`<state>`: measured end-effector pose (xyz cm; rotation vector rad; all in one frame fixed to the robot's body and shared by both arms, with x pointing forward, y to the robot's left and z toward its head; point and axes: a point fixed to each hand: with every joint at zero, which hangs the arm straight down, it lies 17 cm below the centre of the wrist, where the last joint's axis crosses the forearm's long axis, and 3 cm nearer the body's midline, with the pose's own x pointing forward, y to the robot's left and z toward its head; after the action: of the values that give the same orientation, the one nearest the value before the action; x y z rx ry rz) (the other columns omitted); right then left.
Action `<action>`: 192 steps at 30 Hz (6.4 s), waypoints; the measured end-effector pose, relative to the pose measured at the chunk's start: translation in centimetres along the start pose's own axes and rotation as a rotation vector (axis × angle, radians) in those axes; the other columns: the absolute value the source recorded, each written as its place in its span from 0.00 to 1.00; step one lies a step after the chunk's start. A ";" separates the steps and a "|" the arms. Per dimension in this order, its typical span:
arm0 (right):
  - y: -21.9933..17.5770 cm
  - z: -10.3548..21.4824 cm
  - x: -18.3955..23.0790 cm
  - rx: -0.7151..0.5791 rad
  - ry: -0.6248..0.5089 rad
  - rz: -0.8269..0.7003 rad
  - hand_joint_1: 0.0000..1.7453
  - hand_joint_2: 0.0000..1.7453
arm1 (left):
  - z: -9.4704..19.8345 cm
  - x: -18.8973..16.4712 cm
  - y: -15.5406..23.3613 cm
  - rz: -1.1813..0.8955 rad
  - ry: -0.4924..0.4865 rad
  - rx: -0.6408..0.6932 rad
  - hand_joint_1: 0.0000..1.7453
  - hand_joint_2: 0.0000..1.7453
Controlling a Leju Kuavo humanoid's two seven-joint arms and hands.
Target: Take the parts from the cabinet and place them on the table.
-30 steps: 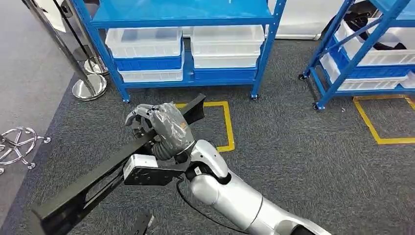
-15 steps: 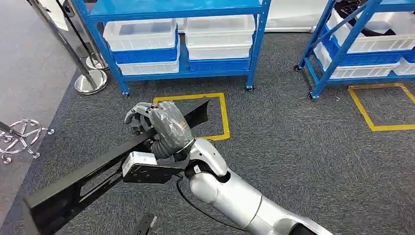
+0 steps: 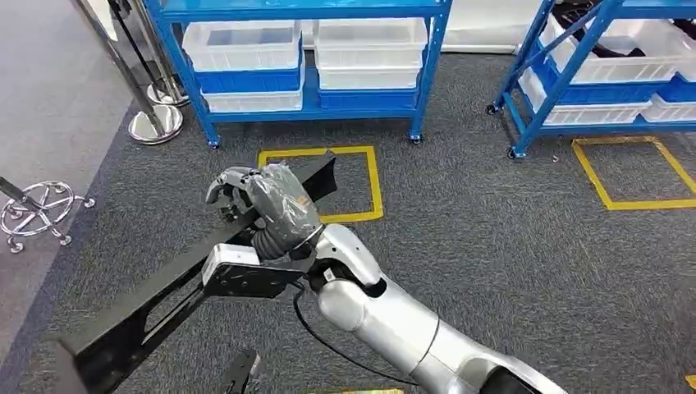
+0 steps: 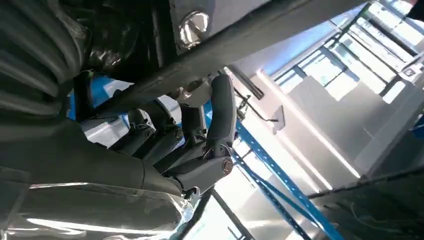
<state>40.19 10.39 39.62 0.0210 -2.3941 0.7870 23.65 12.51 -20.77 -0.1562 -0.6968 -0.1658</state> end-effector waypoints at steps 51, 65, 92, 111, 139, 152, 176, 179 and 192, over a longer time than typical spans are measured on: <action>-1.5 3.1 3.5 -0.071 -0.208 0.171 1.00 1.00 | 0.1 0.1 2.8 -0.141 -0.062 0.083 0.00 1.00; -1.9 4.6 2.9 -0.081 -0.196 0.181 1.00 1.00 | 0.0 0.1 3.6 -0.152 -0.063 0.099 0.00 1.00; -1.1 6.0 2.2 -0.069 -0.175 0.169 1.00 1.00 | 0.9 -3.1 4.2 -0.131 0.015 0.104 0.00 1.00; 0.0 4.7 3.0 -0.042 -0.191 0.140 1.00 1.00 | 0.7 -2.3 3.9 -0.110 -0.010 0.112 0.00 1.00; -0.2 6.5 2.4 -0.057 -0.178 0.173 1.00 1.00 | 1.0 -2.9 3.1 -0.115 -0.005 0.087 0.00 1.00; -0.3 5.8 2.7 -0.045 -0.189 0.191 1.00 1.00 | 0.7 -2.2 3.0 -0.107 -0.017 0.083 0.00 1.00; -0.4 6.0 3.0 -0.064 -0.190 0.203 1.00 1.00 | 0.6 -1.6 2.5 -0.109 -0.029 0.077 0.00 1.00; -0.6 6.0 2.8 -0.067 -0.186 0.205 1.00 1.00 | 0.4 -1.3 2.6 -0.110 -0.028 0.081 0.00 1.00; -0.6 6.1 2.5 -0.064 -0.181 0.211 1.00 1.00 | 0.6 -1.9 2.4 -0.102 -0.016 0.080 0.00 1.00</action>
<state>34.92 6.95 37.45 -0.1968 -2.6224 0.8342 22.26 15.14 -21.76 -0.0451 -0.7264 -0.2342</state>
